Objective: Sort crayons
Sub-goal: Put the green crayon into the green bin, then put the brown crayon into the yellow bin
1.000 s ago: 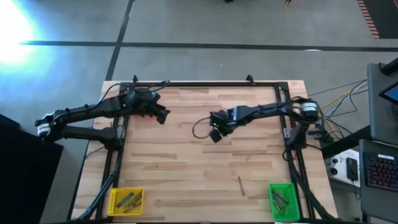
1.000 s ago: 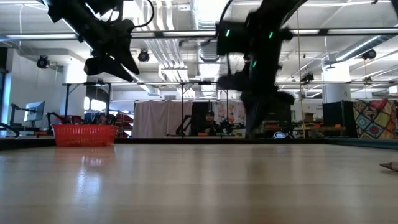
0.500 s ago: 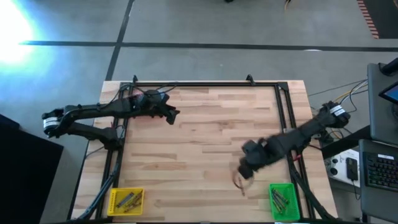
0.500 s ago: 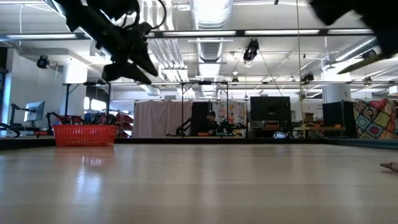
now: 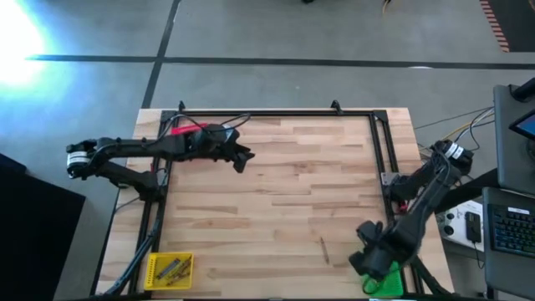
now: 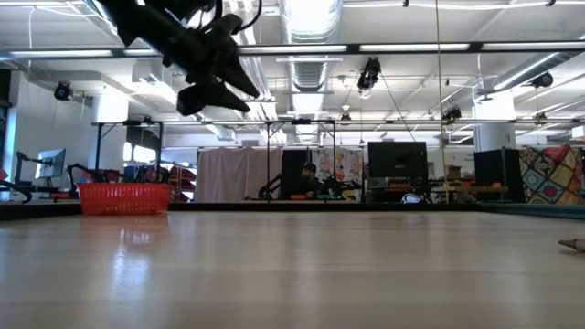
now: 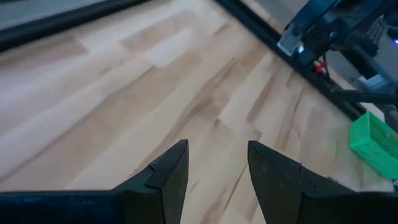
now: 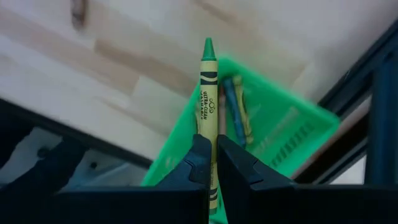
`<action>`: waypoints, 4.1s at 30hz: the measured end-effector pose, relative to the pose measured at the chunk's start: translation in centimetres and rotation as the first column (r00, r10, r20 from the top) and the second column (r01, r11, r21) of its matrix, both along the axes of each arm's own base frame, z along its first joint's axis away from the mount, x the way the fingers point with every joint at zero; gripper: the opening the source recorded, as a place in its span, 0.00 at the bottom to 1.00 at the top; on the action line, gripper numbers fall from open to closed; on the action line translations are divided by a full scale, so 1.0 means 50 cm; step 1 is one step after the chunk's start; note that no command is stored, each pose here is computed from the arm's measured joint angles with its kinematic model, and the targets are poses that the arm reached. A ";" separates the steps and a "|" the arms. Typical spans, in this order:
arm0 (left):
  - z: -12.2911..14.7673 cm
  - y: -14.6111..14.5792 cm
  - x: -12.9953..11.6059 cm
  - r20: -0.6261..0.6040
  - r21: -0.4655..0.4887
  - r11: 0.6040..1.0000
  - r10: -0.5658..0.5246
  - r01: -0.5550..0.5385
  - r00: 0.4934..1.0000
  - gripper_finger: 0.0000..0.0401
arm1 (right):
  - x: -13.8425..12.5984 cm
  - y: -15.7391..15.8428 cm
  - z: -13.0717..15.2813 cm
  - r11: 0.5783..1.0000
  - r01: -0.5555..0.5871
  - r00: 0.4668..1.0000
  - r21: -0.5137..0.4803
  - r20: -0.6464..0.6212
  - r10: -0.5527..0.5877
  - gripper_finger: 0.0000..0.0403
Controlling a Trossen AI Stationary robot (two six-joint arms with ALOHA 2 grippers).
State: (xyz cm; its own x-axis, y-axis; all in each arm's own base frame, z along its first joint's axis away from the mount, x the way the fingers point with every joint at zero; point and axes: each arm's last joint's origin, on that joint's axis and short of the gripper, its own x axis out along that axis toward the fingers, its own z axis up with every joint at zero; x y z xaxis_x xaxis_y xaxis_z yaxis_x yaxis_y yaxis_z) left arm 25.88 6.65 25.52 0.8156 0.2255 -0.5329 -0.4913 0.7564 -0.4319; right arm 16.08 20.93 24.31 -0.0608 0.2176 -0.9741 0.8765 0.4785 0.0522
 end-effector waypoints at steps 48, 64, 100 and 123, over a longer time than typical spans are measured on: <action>0.114 -0.013 -0.059 -0.087 0.124 0.991 -0.030 0.041 0.996 0.37 | 0.192 -0.070 -0.122 0.985 0.103 0.967 -0.140 0.248 -0.066 0.33; 0.127 -0.018 -0.088 -0.123 0.207 0.977 -0.019 0.044 0.992 0.37 | 0.235 -0.042 -0.218 0.995 0.079 0.982 -0.062 0.178 -0.067 0.32; 0.006 -0.026 -0.067 0.222 0.185 0.861 -0.506 0.473 0.834 0.30 | 0.422 -0.227 -0.028 0.897 0.318 0.511 -0.306 0.853 0.109 0.02; -0.029 -0.033 -0.076 0.302 0.163 0.842 -0.538 0.514 0.787 0.50 | 0.475 -0.353 0.048 0.821 0.391 0.275 -0.416 0.904 0.327 0.02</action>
